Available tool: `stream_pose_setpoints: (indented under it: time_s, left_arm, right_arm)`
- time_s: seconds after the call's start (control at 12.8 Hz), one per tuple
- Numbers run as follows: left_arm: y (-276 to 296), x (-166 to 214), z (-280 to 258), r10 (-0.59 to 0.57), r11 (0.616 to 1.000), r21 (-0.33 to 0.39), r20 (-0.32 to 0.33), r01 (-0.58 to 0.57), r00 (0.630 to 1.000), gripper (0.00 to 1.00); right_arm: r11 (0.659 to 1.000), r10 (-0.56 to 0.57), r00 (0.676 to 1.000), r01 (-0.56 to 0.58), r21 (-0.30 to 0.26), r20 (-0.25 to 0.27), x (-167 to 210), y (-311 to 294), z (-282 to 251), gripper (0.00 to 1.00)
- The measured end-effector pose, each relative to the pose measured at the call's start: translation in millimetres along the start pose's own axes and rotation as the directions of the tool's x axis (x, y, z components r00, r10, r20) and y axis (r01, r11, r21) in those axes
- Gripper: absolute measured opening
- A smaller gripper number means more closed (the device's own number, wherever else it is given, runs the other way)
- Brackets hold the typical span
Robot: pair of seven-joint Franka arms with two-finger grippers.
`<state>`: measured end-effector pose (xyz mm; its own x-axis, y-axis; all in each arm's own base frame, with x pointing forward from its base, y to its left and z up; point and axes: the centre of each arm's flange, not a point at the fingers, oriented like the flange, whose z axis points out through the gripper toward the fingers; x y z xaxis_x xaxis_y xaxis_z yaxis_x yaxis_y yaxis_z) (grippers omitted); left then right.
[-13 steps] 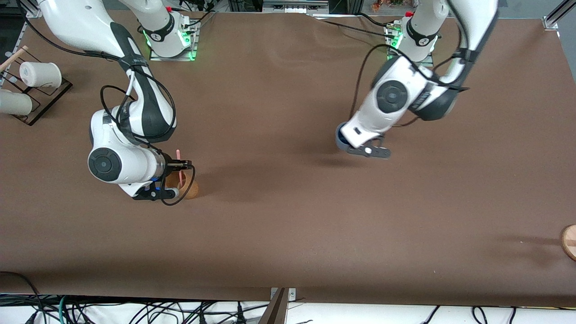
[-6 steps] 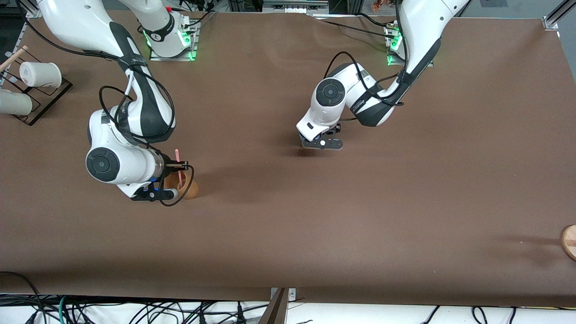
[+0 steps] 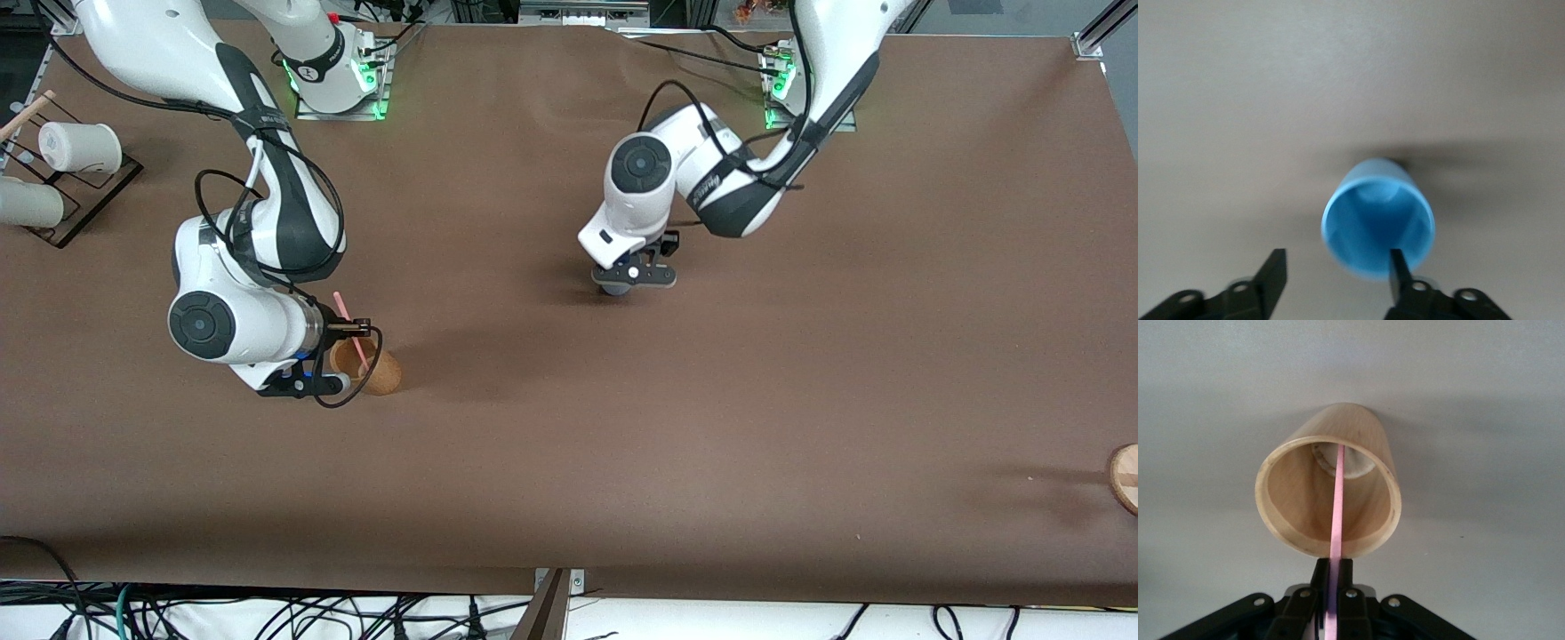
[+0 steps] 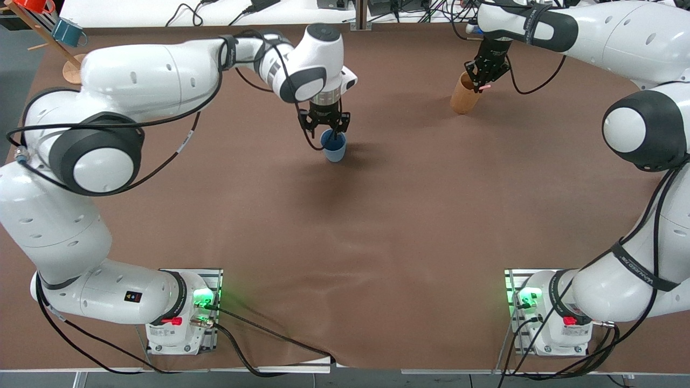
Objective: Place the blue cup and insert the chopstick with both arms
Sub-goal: 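Carry the cup with the left gripper while the right gripper grasps the chopstick, then lift the chopstick out with the right gripper while the left gripper withdraws, then carry the pink chopstick over the blue cup with the right gripper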
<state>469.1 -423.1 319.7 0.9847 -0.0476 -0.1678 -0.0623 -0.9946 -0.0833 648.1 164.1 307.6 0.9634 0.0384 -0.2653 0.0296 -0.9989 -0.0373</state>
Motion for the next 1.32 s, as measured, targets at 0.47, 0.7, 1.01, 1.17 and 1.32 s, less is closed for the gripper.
stream_pose_setpoints:
  time_s: [0.47,0.7,1.01,1.17,1.32]
  left_arm:
    - [-44.8,10.9,-109.5,0.036,0.997,0.066,0.097,-0.042,0.995,1.00]
    - [-121.8,43.0,-163.1,0.052,0.998,0.027,0.085,-0.055,0.995,1.00]
    - [-246.3,61.1,-221.8,0.065,0.995,-0.077,0.025,-0.063,0.998,1.00]
    - [-301.4,58.6,-235.2,0.031,0.997,-0.074,0.007,-0.031,0.999,1.00]
    - [-348.7,55.6,-238.7,-0.014,0.999,-0.050,-0.010,0.014,1.000,1.00]
  right_arm:
    - [1.000,-0.009,0.999,0.009,-0.008,0.035,-10.2,-3.7,-48.0,0.08]
    - [0.999,-0.038,0.999,0.038,-0.016,0.028,-49.9,-16.4,-116.3,0.08]
    - [0.998,-0.052,0.999,0.052,-0.027,0.014,-124.1,-75.7,-184.4,0.08]
    - [1.000,-0.005,1.000,0.005,-0.008,0.007,-152.0,-136.2,-189.2,0.08]
    - [0.995,0.087,0.996,-0.087,0.038,0.014,-175.1,-202.7,-175.2,0.08]
